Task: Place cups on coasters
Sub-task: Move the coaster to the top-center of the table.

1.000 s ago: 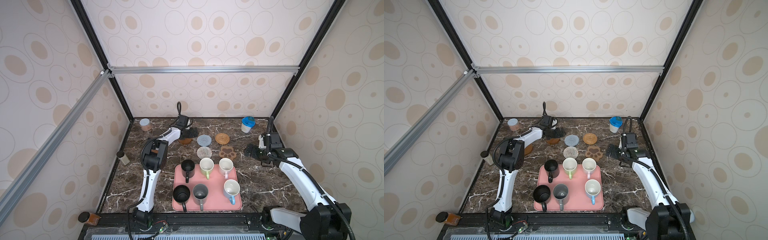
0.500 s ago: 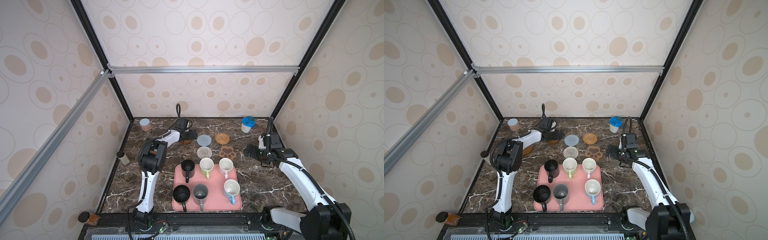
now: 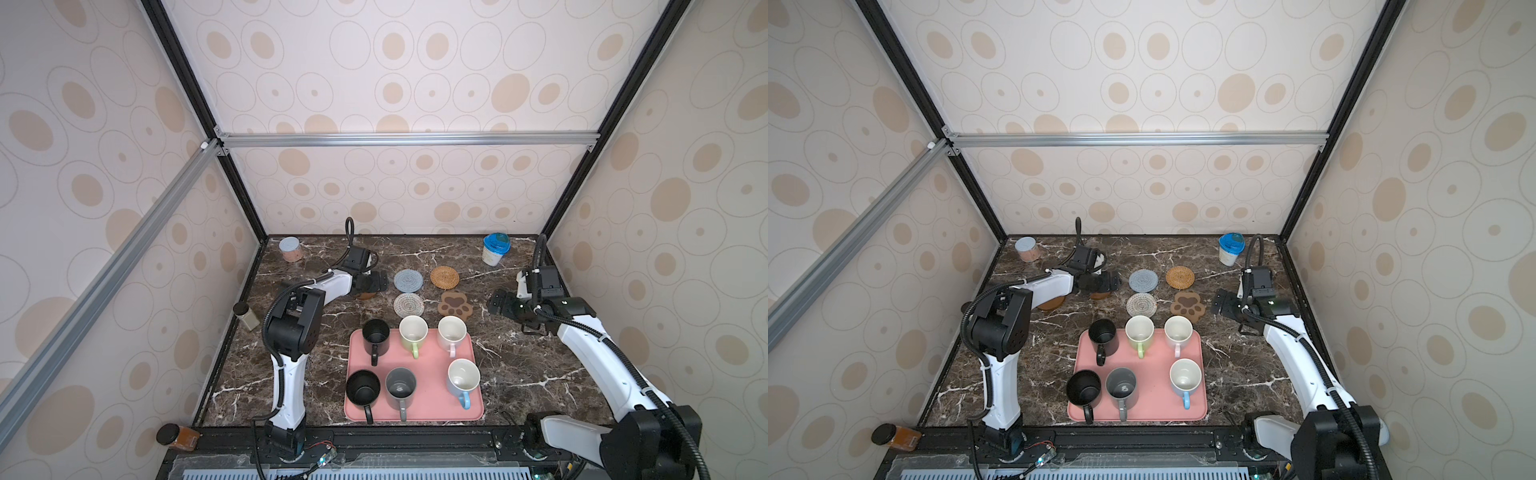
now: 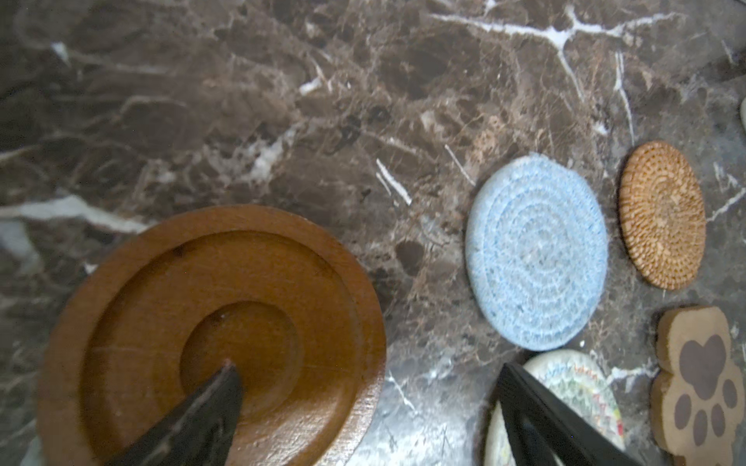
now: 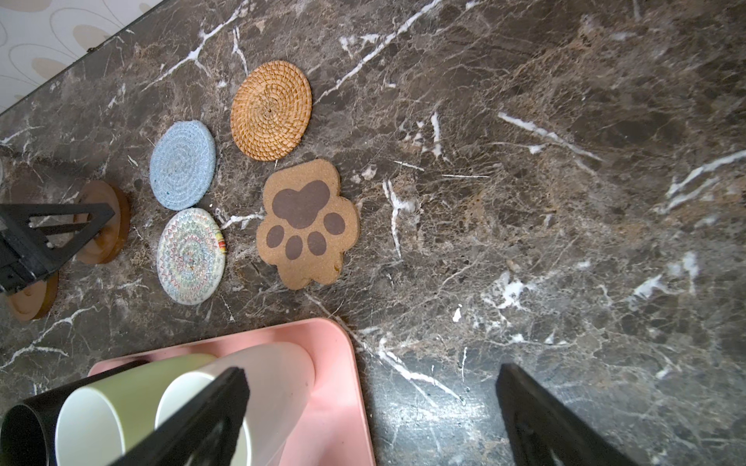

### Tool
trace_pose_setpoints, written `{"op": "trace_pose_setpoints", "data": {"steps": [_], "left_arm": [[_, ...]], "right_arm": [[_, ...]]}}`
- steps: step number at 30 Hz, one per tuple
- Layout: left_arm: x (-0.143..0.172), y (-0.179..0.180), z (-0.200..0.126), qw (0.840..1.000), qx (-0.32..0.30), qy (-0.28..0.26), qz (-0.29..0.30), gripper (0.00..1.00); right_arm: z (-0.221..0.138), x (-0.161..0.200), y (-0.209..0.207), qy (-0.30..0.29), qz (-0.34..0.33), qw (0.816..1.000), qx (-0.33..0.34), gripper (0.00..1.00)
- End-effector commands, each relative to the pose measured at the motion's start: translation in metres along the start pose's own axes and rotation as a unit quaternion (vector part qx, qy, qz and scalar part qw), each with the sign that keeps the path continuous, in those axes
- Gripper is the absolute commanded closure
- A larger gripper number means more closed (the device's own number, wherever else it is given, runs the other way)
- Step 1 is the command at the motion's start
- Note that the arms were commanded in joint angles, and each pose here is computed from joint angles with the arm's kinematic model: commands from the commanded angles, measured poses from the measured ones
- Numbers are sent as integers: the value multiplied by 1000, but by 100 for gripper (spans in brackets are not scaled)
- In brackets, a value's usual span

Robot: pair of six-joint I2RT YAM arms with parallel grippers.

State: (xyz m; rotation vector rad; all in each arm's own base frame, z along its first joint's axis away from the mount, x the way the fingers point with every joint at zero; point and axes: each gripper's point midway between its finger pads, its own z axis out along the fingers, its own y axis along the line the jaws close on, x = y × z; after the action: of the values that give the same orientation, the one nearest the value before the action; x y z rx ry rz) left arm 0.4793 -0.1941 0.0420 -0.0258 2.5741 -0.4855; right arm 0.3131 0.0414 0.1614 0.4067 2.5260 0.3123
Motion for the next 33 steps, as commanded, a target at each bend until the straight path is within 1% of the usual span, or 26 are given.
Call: {"op": "trace_pose_setpoints", "data": {"steps": [1, 11, 17, 23, 33], "left_arm": [[37, 19, -2, 998, -31, 50, -23, 0], [51, 26, -12, 998, -38, 51, -29, 0], [47, 42, -18, 997, -54, 42, -40, 0], [47, 41, -18, 997, -47, 45, -41, 0], [45, 49, -21, 996, -74, 42, -36, 0]], "right_arm": [[5, 4, 1, 14, 8, 1000, -4, 0], [7, 5, 0, 16, 8, 1000, -2, 0], [6, 5, -2, 13, 5, 1000, 3, 0], [6, 4, -2, 13, 6, 1000, 5, 0], [6, 4, -1, 15, 8, 1000, 3, 0]]}}
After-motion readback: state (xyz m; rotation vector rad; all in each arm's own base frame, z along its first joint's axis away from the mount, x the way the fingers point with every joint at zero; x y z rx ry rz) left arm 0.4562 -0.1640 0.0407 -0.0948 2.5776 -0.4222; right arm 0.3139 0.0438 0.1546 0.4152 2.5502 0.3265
